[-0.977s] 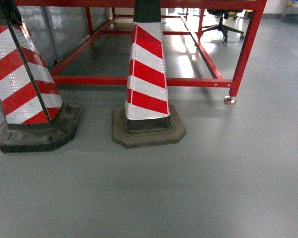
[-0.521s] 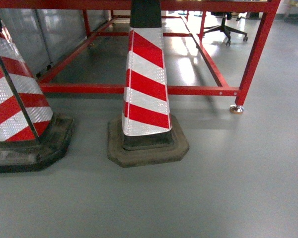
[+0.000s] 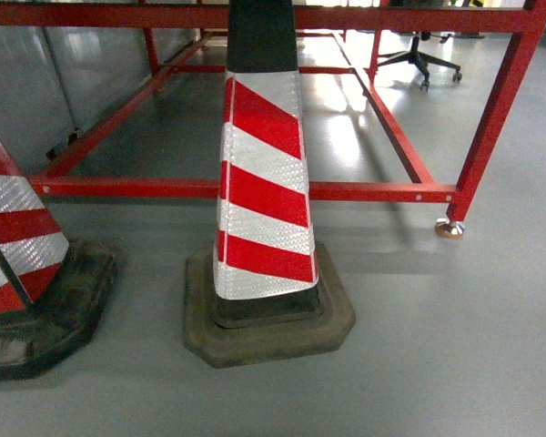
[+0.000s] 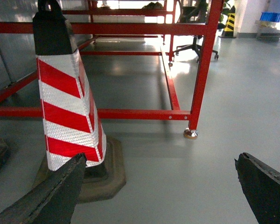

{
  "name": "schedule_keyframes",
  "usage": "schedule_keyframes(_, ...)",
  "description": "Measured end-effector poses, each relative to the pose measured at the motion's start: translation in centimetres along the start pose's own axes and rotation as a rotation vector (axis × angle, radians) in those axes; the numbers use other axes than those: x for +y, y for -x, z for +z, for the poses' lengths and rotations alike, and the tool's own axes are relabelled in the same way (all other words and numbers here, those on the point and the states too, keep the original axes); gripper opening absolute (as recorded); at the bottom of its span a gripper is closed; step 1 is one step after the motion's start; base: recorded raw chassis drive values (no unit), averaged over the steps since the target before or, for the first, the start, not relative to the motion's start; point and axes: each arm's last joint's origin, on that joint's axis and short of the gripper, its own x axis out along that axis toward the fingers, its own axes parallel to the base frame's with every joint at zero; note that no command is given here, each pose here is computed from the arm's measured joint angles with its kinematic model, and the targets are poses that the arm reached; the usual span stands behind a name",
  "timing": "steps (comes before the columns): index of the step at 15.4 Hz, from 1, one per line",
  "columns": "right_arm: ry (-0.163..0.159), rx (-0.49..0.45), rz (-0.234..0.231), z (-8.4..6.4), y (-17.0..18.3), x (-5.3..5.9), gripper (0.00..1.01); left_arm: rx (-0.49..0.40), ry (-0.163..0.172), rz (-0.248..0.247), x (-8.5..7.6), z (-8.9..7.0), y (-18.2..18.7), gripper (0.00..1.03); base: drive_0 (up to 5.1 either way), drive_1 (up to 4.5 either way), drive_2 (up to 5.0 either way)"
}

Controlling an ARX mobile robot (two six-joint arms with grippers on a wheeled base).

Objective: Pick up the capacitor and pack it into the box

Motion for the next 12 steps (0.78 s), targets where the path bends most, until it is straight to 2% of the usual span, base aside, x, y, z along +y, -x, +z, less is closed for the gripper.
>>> schedule_keyframes(8,0.000,0.001,-0.001,-0.01,0.00,0.00,0.98,0.002,0.000,-0.002,-0.01,-0.01,0.00,0.44,0.1,4.18,-4.0)
schedule_keyframes(12,0.000,0.000,0.000,0.00,0.00,0.00,0.98,0.002,0.000,-0.002,-0.01,-0.02,0.00,0.44,0.0,0.00,0.0)
